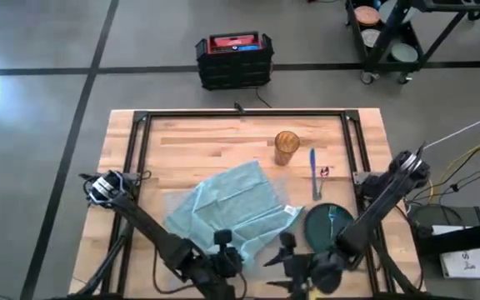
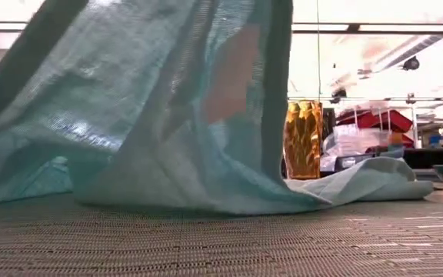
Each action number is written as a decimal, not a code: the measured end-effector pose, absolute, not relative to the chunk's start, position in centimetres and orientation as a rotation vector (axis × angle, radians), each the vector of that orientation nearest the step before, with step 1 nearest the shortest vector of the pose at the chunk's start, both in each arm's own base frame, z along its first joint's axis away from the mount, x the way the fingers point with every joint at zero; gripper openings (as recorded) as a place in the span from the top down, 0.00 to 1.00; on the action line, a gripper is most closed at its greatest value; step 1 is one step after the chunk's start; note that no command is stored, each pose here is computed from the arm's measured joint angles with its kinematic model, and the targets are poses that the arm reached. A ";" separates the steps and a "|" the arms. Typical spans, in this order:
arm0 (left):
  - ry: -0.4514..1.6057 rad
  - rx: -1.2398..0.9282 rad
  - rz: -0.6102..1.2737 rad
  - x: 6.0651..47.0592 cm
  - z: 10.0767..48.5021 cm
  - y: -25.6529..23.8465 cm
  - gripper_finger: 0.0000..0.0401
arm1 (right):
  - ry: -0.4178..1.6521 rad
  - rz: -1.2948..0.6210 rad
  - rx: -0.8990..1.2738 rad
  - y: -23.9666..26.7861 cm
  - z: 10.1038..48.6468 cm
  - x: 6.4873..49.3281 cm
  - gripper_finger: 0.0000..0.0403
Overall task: Set table place
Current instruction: Fold the blue table napkin
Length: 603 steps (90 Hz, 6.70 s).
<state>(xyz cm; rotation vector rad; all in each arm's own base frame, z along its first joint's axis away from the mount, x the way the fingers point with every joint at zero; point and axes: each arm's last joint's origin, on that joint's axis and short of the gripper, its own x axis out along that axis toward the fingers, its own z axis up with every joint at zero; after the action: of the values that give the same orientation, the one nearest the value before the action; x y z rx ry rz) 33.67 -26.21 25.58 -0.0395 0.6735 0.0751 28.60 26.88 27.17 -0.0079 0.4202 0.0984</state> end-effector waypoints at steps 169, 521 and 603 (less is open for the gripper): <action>0.927 0.057 0.019 30.0 28.8 -22.8 0.63 | 0.594 -0.132 -0.181 29.7 23.9 29.4 1.00; 0.244 -0.062 0.393 7.7 44.8 -5.1 1.00 | 0.284 -0.445 -0.175 6.1 47.4 18.9 1.00; 0.404 -0.101 0.085 11.4 42.7 -10.6 1.00 | 0.513 -0.166 0.020 10.7 42.8 19.3 1.00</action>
<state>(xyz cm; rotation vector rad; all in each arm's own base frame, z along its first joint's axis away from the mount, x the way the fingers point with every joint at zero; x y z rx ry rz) 11.38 -10.59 42.71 -0.1011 0.4044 0.0852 19.28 10.66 42.77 0.0199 0.5130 -0.1664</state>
